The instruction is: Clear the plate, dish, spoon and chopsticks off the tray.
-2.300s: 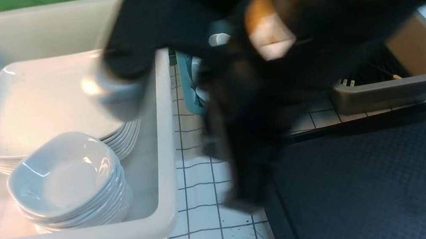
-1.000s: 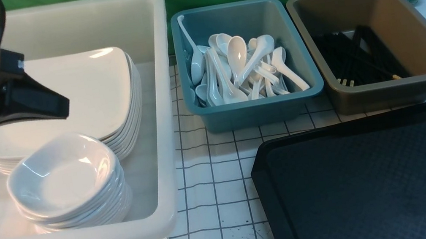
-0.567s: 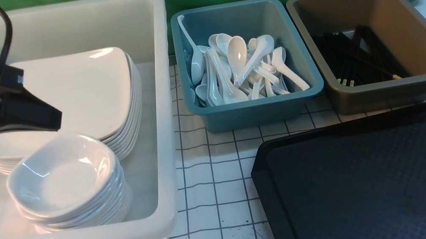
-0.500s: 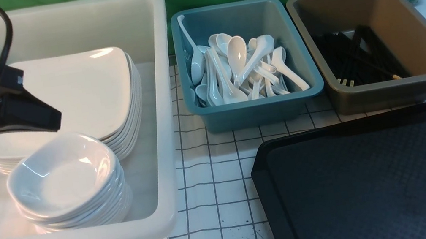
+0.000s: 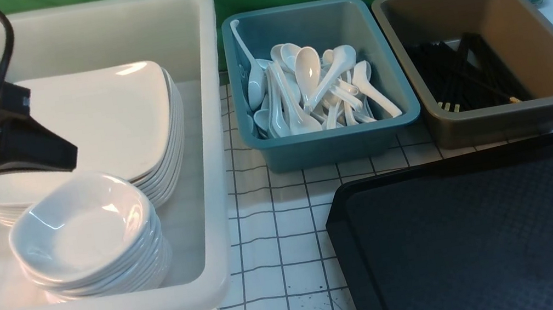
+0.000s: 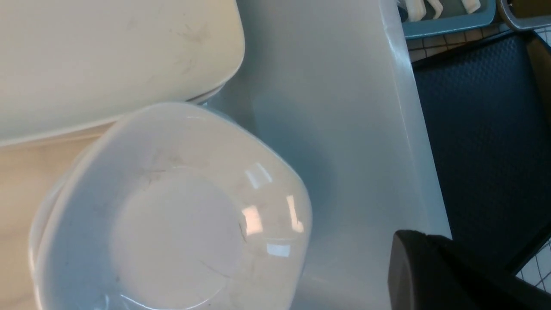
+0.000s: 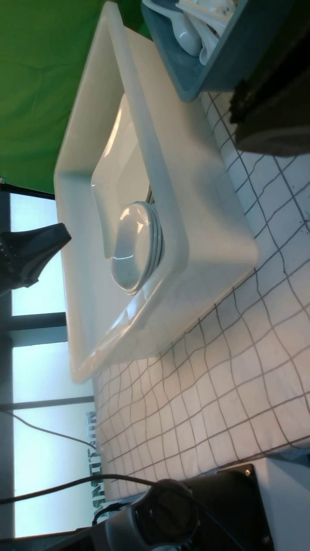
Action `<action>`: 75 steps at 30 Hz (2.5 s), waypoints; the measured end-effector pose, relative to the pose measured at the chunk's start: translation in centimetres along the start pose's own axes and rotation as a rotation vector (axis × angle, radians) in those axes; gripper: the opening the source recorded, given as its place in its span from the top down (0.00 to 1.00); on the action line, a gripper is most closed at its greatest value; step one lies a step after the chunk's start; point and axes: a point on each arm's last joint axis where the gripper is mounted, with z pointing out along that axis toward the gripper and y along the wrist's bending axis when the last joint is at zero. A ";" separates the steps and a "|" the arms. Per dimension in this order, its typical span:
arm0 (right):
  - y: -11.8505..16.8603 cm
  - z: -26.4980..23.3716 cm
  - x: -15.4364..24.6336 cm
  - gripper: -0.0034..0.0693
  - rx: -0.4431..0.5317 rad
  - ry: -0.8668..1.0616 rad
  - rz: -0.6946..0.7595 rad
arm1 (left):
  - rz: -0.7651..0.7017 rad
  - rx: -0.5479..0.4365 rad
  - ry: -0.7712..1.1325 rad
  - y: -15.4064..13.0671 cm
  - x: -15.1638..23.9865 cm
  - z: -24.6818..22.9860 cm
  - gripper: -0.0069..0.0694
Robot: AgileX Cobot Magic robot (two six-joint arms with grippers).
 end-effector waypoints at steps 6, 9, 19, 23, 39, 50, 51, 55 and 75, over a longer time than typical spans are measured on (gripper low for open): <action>0.0 0.0 0.0 0.83 0.000 0.001 0.000 | -0.043 -0.003 -0.008 0.0 -0.1 0.0 0.90; 0.0 0.0 0.0 0.82 0.000 0.001 0.000 | -0.077 -0.003 -0.008 0.0 -0.1 0.0 0.90; 0.0 -0.5 0.0 0.77 -0.005 -0.015 0.030 | -0.122 -0.005 -0.014 0.1 -0.1 0.0 0.90; -0.1 -1.6 -0.2 0.76 0.015 -0.062 0.033 | -0.117 -0.015 -0.038 0.2 -0.3 0.0 0.90; -2.5 -2.1 8.2 0.70 0.584 0.090 0.178 | -0.097 -0.058 -0.104 0.6 -0.9 -0.1 0.90; -3.7 -3.4 11.2 0.68 0.956 0.202 0.274 | -0.052 -0.112 -0.073 1.0 -0.6 -0.1 0.90; -3.7 -3.7 11.2 0.68 0.992 0.194 0.276 | -0.039 -0.121 -0.073 1.1 -0.6 -0.1 0.90; -3.8 -4.1 11.2 0.67 1.071 0.183 0.281 | -0.040 -0.124 -0.103 1.1 -0.9 -0.1 0.90; -3.8 -4.2 11.3 0.62 1.081 0.222 0.270 | 0.183 0.029 0.093 -5.4 0.7 3.5 0.90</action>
